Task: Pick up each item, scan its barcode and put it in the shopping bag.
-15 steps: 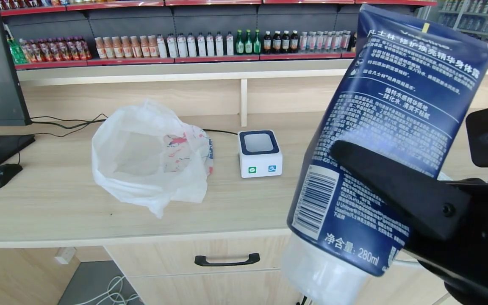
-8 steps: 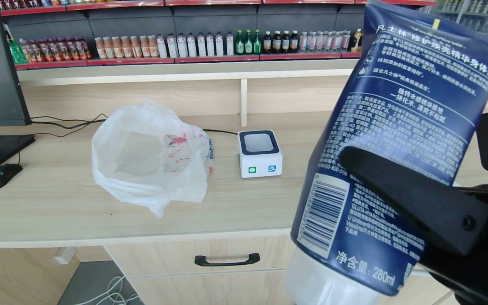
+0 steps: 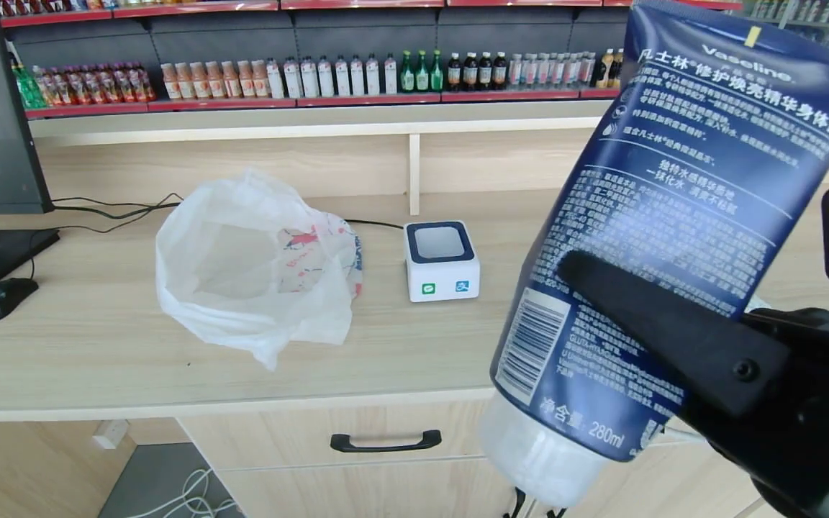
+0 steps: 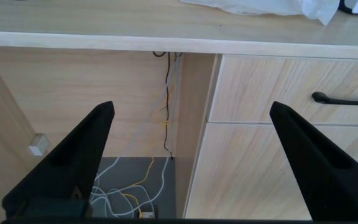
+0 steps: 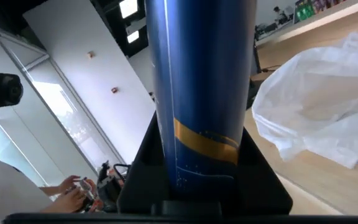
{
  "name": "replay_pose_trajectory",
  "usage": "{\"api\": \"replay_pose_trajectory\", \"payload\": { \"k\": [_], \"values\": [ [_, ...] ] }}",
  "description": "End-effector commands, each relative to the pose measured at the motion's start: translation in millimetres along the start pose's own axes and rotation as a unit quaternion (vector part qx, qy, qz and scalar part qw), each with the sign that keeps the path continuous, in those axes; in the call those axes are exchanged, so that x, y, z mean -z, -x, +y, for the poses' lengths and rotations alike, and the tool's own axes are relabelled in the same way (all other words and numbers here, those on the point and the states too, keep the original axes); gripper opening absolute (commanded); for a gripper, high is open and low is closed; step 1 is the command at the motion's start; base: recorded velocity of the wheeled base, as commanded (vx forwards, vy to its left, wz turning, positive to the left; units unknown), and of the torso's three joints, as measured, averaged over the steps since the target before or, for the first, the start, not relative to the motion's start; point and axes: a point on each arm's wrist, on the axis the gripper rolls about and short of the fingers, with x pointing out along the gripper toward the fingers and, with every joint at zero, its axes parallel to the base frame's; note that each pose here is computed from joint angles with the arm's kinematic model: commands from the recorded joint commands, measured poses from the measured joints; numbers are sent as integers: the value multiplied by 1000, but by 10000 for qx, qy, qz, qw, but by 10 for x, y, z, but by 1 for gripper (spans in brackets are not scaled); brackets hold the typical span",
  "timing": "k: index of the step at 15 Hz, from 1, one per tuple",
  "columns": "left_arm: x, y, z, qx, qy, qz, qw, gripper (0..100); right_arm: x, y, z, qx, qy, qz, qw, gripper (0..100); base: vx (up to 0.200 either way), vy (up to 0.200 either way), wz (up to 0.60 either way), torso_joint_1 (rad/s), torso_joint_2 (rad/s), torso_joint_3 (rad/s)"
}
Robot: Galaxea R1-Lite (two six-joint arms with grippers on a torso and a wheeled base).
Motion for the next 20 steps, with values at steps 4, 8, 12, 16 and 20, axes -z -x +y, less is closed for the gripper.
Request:
{"api": "replay_pose_trajectory", "payload": {
  "k": [4, 8, 12, 16, 20],
  "values": [
    [-2, 0, 0, 7, 0, -11, 10000, 100, 7, 22, -298, 620, 1801, 95, 9817, 0, 0, 0, 0, 0, 0, 0],
    [0, 0, 0, -1, 0, -3, 10000, 100, -204, 131, -715, 2672, 3237, -392, 9068, 0, 0, 0, 0, 0, 0, 0],
    [0, 0, 0, 7, -7, -3, 10000, 100, -713, 375, -1032, 3887, 3933, -1026, 8268, 0, 0, 0, 0, 0, 0, 0],
    [0, 0, 0, -1, 54, -3, 10000, 100, -816, 390, -1059, 4016, 3911, -1258, 8185, 0, -50, 0, 0, 1, 1, 1],
    [0, 0, 0, -1, 62, -3, 10000, 100, -939, 379, -1120, 4089, 3985, -1457, 8079, 0, -200, 0, 0, 8, -1, -1]
  ]
}}
